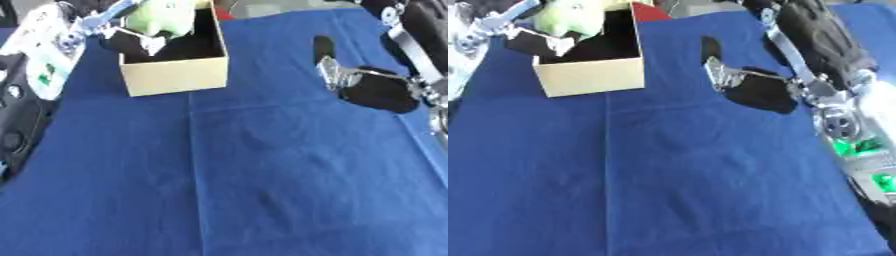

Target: Pick up objects on the table and place them in the box.

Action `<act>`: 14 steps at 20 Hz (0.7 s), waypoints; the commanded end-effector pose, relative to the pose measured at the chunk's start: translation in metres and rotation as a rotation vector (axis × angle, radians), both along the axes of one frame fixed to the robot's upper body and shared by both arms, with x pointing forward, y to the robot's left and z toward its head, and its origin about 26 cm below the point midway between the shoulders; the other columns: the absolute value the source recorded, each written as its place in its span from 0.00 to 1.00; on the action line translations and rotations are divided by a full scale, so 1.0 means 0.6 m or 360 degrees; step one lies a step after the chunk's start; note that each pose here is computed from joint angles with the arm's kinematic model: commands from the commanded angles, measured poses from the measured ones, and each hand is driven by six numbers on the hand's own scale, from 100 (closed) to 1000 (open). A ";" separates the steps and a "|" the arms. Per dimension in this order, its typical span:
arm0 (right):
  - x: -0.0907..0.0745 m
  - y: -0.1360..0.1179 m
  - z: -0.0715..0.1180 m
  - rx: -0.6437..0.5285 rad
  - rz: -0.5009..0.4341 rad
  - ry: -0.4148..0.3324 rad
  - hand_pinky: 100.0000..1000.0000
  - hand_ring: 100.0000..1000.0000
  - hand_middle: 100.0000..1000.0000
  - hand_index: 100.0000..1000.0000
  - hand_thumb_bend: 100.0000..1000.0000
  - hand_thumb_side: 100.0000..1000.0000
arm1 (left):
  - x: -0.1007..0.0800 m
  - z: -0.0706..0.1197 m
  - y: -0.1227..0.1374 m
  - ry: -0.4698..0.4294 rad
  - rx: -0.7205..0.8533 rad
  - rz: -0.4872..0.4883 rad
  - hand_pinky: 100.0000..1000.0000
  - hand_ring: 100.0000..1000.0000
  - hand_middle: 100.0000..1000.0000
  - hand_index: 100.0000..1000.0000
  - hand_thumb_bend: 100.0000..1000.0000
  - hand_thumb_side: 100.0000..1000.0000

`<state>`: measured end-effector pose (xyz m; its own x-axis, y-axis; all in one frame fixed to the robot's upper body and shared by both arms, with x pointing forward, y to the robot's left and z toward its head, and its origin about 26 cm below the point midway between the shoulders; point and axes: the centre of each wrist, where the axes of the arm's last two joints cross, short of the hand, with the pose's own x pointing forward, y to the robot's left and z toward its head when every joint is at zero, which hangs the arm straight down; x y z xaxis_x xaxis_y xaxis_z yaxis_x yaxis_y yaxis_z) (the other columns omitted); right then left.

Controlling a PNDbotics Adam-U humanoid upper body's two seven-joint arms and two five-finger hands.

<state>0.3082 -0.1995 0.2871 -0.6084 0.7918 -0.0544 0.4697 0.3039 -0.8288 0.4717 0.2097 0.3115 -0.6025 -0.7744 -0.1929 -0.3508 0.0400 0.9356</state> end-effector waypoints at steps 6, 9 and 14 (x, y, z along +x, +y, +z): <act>-0.006 -0.003 0.017 0.0014 0.0013 -0.0065 0.93 0.81 0.75 0.85 0.00 0.62 | 0.017 -0.003 0.016 -0.0020 -0.0021 0.0101 0.50 0.68 0.64 0.72 0.03 0.25; -0.006 -0.003 0.016 0.0018 0.0011 -0.0063 0.93 0.81 0.75 0.85 0.00 0.62 | 0.019 -0.002 0.016 -0.0032 -0.0022 0.0118 0.59 0.77 0.73 0.79 0.41 0.37; -0.006 -0.004 0.015 0.0023 0.0009 -0.0058 0.93 0.81 0.75 0.85 0.00 0.62 | 0.017 0.008 0.012 -0.0117 0.0010 0.0160 0.63 0.81 0.77 0.81 0.66 0.43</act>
